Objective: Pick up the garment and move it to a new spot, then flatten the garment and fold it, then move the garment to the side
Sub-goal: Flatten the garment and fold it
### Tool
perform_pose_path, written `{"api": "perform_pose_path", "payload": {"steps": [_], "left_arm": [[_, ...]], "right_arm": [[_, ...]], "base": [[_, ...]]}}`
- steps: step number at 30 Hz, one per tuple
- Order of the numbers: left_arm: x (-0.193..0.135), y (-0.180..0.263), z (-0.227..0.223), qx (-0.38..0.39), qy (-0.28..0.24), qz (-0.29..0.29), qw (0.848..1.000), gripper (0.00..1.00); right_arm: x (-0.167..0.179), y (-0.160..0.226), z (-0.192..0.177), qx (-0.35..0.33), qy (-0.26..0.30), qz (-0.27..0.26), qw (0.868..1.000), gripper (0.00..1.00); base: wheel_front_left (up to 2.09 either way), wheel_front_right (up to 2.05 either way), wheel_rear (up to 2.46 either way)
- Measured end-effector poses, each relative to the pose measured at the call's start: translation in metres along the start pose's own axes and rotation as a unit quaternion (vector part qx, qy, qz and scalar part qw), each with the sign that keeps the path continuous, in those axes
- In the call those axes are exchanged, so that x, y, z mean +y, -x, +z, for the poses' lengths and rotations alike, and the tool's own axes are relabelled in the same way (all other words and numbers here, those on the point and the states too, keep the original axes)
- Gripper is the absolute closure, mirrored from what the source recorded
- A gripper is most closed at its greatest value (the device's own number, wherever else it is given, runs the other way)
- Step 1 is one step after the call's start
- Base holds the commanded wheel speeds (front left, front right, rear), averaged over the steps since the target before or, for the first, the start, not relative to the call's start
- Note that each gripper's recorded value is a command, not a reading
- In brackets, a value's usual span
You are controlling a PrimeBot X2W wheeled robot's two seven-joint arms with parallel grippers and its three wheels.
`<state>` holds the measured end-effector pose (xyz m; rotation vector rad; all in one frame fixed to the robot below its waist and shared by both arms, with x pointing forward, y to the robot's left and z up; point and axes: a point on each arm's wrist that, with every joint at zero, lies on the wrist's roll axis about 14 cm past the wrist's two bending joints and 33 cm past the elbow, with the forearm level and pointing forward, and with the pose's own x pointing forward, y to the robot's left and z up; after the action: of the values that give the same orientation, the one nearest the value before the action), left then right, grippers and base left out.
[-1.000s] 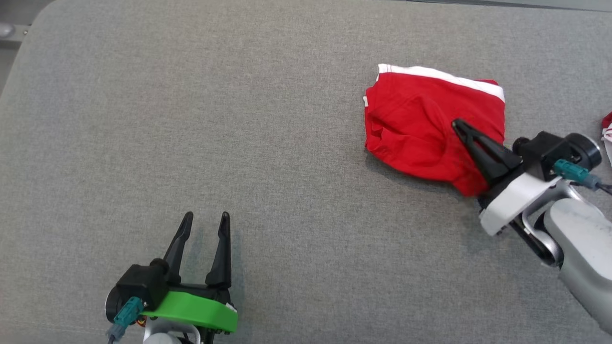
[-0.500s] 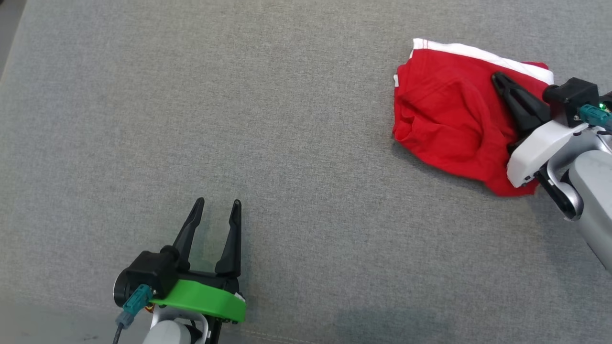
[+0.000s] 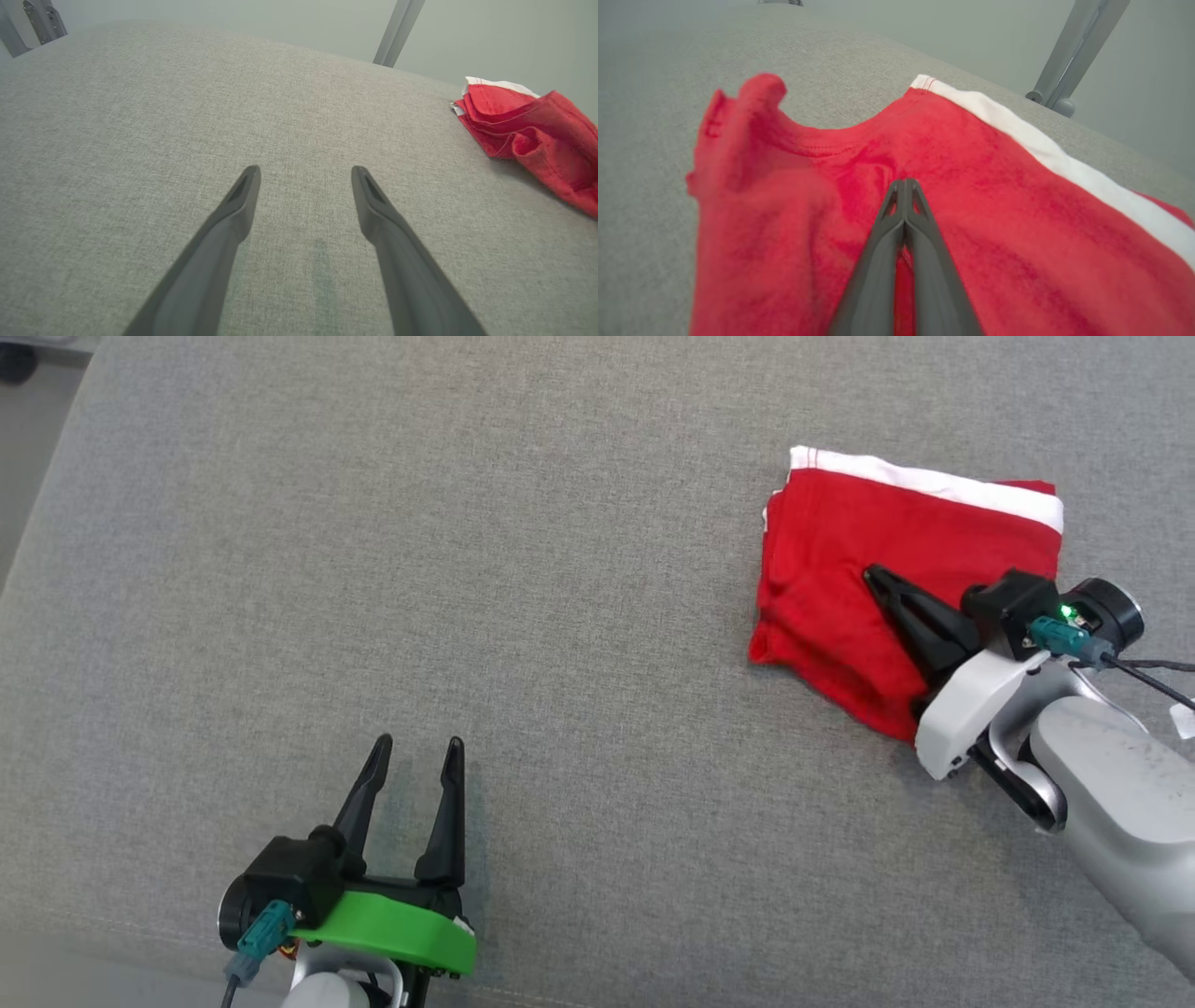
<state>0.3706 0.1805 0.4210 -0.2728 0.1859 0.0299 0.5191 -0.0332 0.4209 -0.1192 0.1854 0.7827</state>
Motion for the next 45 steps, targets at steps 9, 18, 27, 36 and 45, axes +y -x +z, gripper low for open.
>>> {"api": "perform_pose_path", "payload": {"steps": [9,18,27,36,45], "left_arm": [[-0.008,0.005,0.004,-0.007,0.005,-0.010,1.000,0.00],[-0.004,0.021,0.008,-0.016,0.018,0.001,1.000,0.00],[0.007,0.045,0.017,-0.037,0.028,0.020,0.999,0.00],[0.008,0.059,0.029,-0.061,0.015,0.016,0.998,0.00],[0.008,0.070,0.031,-0.069,-0.003,0.005,0.998,0.00]], "right_arm": [[0.034,0.010,0.002,0.002,0.002,0.035,0.999,1.00],[0.068,0.022,-0.007,0.022,-0.015,0.054,0.998,1.00],[0.063,0.054,0.037,-0.053,-0.050,-0.003,0.997,0.50],[0.028,0.134,0.046,-0.106,-0.062,-0.140,0.982,0.00],[-0.002,0.219,0.037,-0.124,-0.064,-0.283,0.949,0.00]], "base": [[0.00,0.00,0.00],[0.00,0.00,0.00],[0.00,0.00,0.00],[0.00,0.00,0.00],[0.00,0.00,0.00]]}}
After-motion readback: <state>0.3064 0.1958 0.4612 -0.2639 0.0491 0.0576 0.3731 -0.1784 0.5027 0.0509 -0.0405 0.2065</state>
